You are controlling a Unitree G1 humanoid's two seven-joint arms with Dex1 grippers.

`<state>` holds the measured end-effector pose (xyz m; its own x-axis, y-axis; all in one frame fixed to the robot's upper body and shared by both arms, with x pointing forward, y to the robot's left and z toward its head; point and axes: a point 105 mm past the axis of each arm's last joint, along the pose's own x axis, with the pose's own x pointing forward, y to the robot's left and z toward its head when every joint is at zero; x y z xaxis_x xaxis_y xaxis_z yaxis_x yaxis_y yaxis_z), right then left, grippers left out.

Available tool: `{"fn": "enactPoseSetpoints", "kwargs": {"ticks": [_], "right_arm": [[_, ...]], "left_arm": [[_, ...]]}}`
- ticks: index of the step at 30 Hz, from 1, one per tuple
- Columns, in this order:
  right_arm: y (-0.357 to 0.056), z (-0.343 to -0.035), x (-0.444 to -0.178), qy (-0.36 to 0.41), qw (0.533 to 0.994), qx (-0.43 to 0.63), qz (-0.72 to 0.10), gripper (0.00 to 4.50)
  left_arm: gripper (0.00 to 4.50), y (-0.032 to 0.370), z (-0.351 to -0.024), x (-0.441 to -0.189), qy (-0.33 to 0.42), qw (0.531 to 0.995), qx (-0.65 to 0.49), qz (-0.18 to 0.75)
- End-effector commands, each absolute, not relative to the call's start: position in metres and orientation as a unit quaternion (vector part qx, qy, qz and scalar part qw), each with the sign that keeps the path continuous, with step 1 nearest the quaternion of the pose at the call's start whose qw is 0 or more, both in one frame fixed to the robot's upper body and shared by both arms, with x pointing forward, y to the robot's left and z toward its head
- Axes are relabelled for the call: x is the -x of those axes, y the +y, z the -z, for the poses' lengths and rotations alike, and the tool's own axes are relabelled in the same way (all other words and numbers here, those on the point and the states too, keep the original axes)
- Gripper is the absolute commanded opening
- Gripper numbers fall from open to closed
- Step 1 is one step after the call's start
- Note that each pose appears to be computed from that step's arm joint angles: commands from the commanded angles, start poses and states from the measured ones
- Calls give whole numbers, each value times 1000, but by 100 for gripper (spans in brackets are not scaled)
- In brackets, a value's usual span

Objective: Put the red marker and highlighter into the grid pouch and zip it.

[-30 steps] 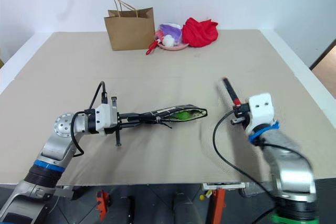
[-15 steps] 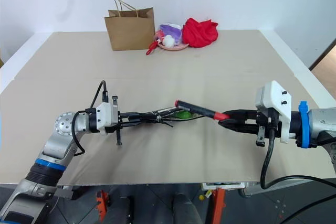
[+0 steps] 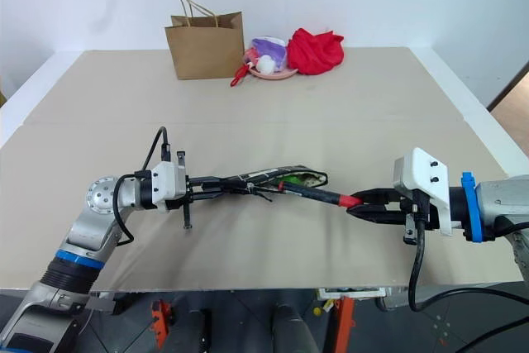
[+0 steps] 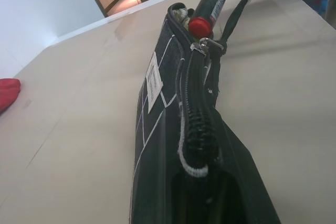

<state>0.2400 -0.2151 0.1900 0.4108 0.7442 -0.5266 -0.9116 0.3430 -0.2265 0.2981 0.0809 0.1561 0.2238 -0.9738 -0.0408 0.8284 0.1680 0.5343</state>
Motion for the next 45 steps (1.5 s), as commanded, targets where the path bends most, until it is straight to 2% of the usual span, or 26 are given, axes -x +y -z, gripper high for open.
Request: {"fn": "enactPoseSetpoints", "kwargs": {"ticks": [1, 12, 24, 41, 45], "right_arm": [[-211, -197, -239, 165, 798, 258, -520, 41], [-218, -200, -256, 178, 819, 264, -478, 41], [-191, -197, -269, 149, 799, 278, -513, 41], [-189, -198, -271, 148, 799, 276, -513, 41], [-139, -193, -297, 112, 796, 241, -544, 41]], "left_arm": [[0, 80, -168, -297, -180, 744, -235, 599], [0, 80, -167, -296, -180, 744, -235, 599], [0, 78, -166, -295, -181, 744, -233, 599], [0, 78, -166, -295, -181, 745, -233, 598], [0, 75, -164, -293, -182, 748, -227, 597]]}}
